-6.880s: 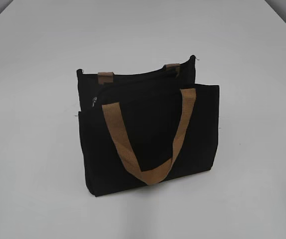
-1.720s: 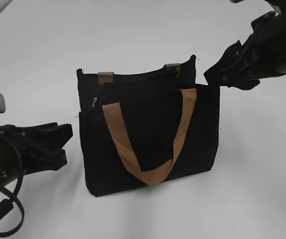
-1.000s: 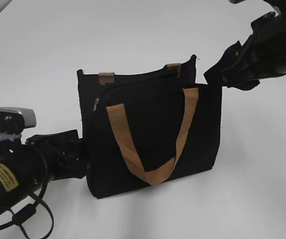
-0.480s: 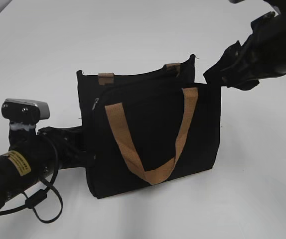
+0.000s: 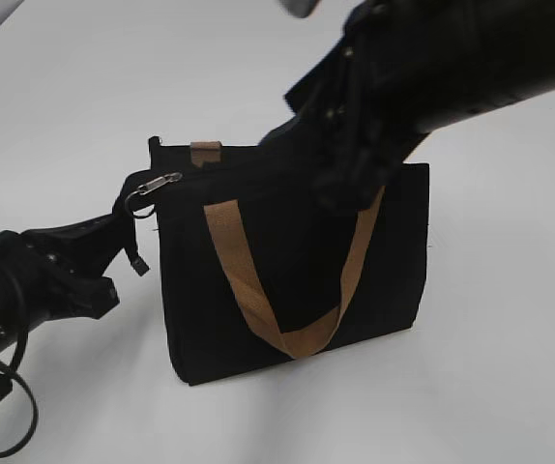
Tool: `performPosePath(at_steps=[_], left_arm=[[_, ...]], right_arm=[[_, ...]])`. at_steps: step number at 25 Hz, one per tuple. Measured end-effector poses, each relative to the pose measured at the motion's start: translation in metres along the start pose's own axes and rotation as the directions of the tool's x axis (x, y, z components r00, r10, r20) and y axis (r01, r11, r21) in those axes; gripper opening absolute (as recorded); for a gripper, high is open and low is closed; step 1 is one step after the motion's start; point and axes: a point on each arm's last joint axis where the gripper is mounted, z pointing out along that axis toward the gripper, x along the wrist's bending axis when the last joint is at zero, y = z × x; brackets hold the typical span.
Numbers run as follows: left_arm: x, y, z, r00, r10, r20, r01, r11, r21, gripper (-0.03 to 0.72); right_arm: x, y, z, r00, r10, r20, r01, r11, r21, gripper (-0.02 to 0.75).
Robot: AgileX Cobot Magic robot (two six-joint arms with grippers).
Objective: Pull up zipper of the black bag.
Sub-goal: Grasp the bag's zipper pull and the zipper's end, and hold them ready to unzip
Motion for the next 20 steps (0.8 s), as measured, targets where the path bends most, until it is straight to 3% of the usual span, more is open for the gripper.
performPosePath(at_steps=[6, 9, 13, 20], left_arm=[[-0.003, 0.02, -0.016, 0.999, 0.0, 0.032, 0.003, 0.996, -0.094, 0.005], [-0.004, 0.023, -0.019, 0.999, 0.001, 0.039, 0.003, 0.995, -0.099, 0.005], [-0.006, 0.03, -0.023, 0.998, 0.009, 0.06, -0.001, 0.992, -0.128, 0.005], [-0.009, 0.044, -0.032, 0.997, 0.014, 0.081, 0.002, 0.98, -0.197, 0.004]], right_arm=[[0.037, 0.025, 0.044, 0.981, -0.142, -0.132, 0.143, 0.99, -0.005, 0.369], [0.044, 0.026, 0.071, 0.974, -0.154, -0.169, 0.16, 0.987, 0.025, 0.369], [0.046, 0.021, 0.095, 0.971, -0.142, -0.191, 0.157, 0.985, 0.067, 0.369], [0.042, 0.028, 0.084, 0.982, -0.089, -0.168, 0.098, 0.994, 0.047, 0.369]])
